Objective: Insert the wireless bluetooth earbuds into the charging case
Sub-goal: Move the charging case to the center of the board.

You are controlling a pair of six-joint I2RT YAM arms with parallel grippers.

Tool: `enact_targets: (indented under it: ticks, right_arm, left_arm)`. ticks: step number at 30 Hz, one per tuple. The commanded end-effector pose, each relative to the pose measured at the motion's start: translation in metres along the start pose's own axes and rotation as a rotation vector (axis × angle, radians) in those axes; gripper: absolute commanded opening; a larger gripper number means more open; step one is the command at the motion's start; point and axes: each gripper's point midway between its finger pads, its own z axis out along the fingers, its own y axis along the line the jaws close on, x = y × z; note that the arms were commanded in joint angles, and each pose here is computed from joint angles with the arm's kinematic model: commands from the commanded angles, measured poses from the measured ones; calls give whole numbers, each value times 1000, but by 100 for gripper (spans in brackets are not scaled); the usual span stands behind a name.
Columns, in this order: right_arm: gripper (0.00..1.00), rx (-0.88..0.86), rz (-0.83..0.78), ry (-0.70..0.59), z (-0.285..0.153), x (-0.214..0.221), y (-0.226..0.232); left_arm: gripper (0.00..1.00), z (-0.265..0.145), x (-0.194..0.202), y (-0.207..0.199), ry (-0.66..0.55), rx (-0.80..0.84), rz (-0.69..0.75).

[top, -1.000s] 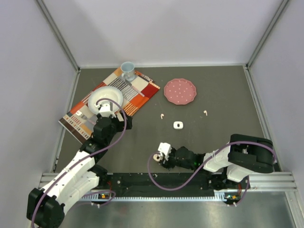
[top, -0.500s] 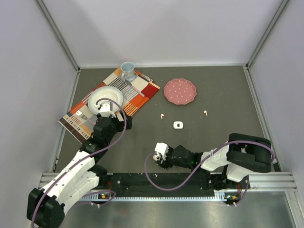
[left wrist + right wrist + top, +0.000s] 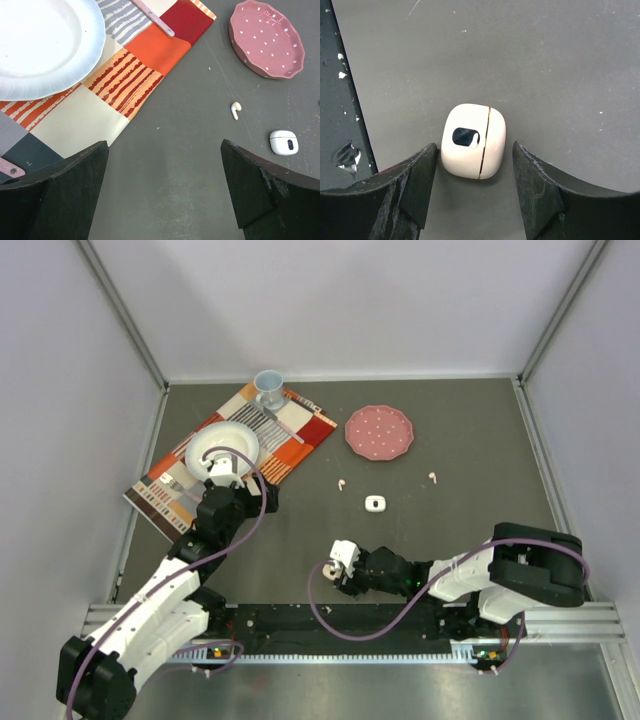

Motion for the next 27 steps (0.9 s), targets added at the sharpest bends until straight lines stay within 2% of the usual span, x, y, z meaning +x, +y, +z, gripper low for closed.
enact_targets:
  ticks: [1, 9, 17, 21, 23, 27]
  right_arm:
    - [61, -5, 24, -7, 1, -2, 1]
    - [59, -15, 24, -6, 8, -4, 4]
    - [50, -20, 21, 24, 9, 1, 4]
    - [54, -28, 27, 31, 6, 3, 6]
    - [61, -28, 25, 27, 3, 2, 5]
    - [63, -64, -11, 14, -3, 2, 10]
  left_arm:
    - [99, 1, -9, -5, -31, 25, -1]
    - [99, 2, -9, -6, -31, 29, -9]
    - [99, 0, -12, -6, -48, 37, -35]
    - [99, -1, -14, -8, -56, 49, -31]
    - [99, -1, -14, -8, -56, 51, -30]
    - [99, 0, -12, -8, -50, 54, -28]
